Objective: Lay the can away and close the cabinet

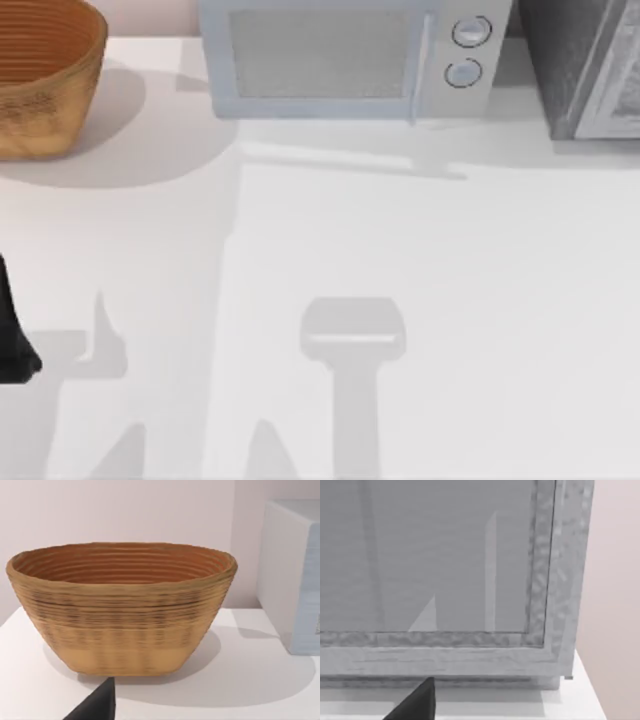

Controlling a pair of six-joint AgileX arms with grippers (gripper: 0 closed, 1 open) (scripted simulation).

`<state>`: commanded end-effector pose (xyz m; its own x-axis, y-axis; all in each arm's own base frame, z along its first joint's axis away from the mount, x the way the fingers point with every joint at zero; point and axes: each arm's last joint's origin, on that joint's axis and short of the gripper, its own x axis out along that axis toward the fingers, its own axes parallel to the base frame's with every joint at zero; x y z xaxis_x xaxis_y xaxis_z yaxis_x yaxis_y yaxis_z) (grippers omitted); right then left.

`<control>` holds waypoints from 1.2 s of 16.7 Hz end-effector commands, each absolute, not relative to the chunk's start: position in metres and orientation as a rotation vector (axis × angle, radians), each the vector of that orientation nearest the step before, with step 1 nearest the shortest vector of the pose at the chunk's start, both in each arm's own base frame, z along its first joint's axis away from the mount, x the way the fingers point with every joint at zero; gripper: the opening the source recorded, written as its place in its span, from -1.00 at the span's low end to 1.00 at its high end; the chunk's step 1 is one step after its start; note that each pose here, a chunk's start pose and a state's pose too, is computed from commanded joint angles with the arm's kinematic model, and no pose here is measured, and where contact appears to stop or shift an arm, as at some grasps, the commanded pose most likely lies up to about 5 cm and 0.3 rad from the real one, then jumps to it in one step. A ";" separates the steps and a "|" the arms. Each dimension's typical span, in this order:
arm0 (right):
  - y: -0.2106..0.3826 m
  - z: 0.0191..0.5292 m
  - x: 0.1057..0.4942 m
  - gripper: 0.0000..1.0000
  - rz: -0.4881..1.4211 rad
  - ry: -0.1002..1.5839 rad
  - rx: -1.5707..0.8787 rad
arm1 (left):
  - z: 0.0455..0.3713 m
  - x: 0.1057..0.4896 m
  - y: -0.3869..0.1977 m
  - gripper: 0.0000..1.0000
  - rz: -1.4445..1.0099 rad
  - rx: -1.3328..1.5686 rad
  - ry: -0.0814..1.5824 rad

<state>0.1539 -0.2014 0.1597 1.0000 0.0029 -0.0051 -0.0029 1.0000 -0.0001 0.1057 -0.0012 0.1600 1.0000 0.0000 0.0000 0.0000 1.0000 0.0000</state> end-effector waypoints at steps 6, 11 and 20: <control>-0.205 0.166 0.157 1.00 0.005 -0.001 -0.009 | 0.160 0.106 -0.001 1.00 0.000 0.000 0.000; -0.239 0.209 0.174 1.00 0.006 -0.005 -0.019 | 0.160 0.106 -0.001 1.00 0.000 0.000 0.000; -0.270 0.375 0.188 1.00 0.006 0.016 0.016 | 0.160 0.106 -0.001 1.00 0.000 0.000 0.000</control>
<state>0.1882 -0.2695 0.3750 0.9999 0.0062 -0.0160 -0.0060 0.9999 0.0158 0.1057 -0.0012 0.1600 1.0000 0.0000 0.0000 0.0000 1.0000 0.0000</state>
